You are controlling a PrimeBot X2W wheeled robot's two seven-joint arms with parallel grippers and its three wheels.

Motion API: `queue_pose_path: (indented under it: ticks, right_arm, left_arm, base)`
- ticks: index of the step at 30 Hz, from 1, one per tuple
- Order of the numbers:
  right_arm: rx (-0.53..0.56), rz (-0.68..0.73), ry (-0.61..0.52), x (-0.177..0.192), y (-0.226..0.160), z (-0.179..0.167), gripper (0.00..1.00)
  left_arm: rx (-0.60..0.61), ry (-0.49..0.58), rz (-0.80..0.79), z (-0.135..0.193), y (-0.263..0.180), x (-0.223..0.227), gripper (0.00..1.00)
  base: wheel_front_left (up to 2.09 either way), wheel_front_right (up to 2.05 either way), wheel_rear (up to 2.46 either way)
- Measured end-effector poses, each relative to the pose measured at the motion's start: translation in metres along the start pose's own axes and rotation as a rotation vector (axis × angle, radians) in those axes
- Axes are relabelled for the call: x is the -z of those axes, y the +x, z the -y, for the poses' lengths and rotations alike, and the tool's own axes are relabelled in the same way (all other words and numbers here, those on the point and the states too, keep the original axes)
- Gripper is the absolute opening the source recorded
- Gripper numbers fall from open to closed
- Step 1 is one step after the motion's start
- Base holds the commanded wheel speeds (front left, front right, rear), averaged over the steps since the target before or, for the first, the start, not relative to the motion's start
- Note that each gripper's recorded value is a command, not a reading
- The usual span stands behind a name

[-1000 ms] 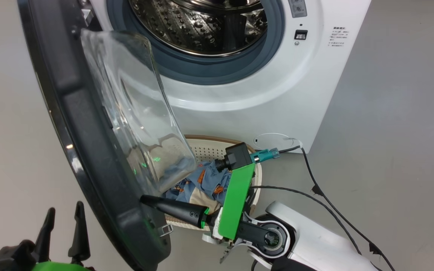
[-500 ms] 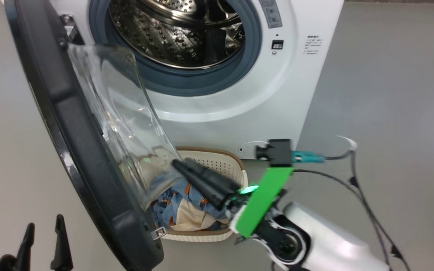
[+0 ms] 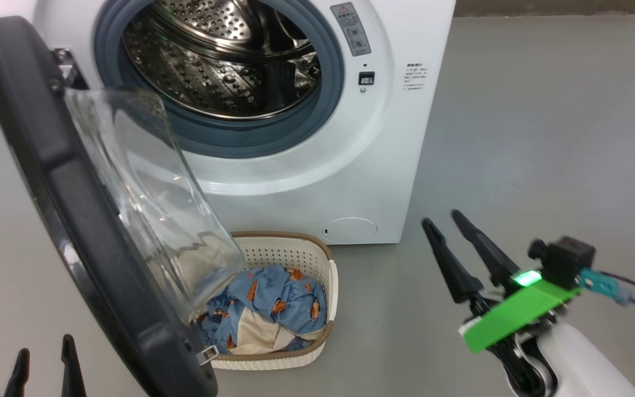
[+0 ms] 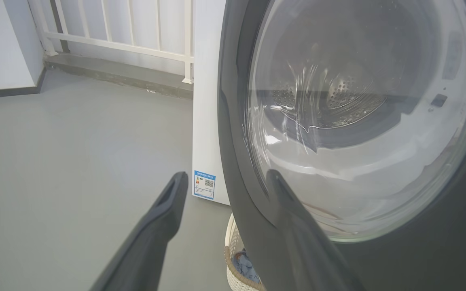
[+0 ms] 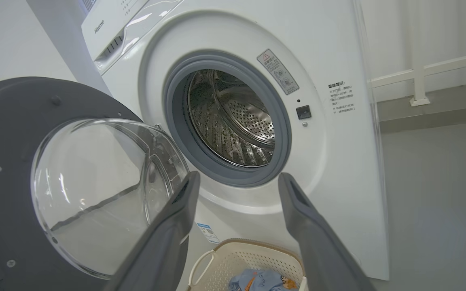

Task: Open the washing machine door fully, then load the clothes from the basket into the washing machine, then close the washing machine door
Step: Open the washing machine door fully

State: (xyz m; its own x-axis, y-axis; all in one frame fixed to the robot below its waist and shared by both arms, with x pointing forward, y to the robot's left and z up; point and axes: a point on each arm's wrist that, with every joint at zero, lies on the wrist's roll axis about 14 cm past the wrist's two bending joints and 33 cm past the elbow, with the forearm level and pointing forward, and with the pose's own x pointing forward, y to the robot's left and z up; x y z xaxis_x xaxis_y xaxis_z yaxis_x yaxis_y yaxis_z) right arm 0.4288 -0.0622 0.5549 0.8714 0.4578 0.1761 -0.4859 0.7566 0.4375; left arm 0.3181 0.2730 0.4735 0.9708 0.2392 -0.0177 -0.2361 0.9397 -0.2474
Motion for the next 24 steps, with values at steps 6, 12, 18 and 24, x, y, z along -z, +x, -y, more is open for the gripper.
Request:
queue_pose_path:
  ticks: [6,12,18,24]
  right_arm:
    - [0.145,0.050,-0.128,-0.004,-0.035,0.033,1.00]
    - [0.243,0.084,-0.240,-0.014,-0.057,0.051,1.00]
    - [0.331,0.087,-0.300,-0.016,-0.080,0.064,1.00]
    - [0.379,0.062,-0.349,-0.012,-0.094,0.073,1.00]
  left_arm:
    - [0.013,0.004,-0.008,0.004,0.003,0.002,1.00]
    - [0.011,0.010,-0.004,0.001,0.002,0.001,1.00]
    - [0.001,0.013,-0.013,-0.003,-0.003,0.003,1.00]
    - [0.014,0.019,-0.012,0.001,-0.001,0.003,1.00]
  base:
    - [0.00,0.00,0.00]
    - [0.00,0.00,0.00]
    - [0.00,0.00,0.00]
    - [0.00,0.00,0.00]
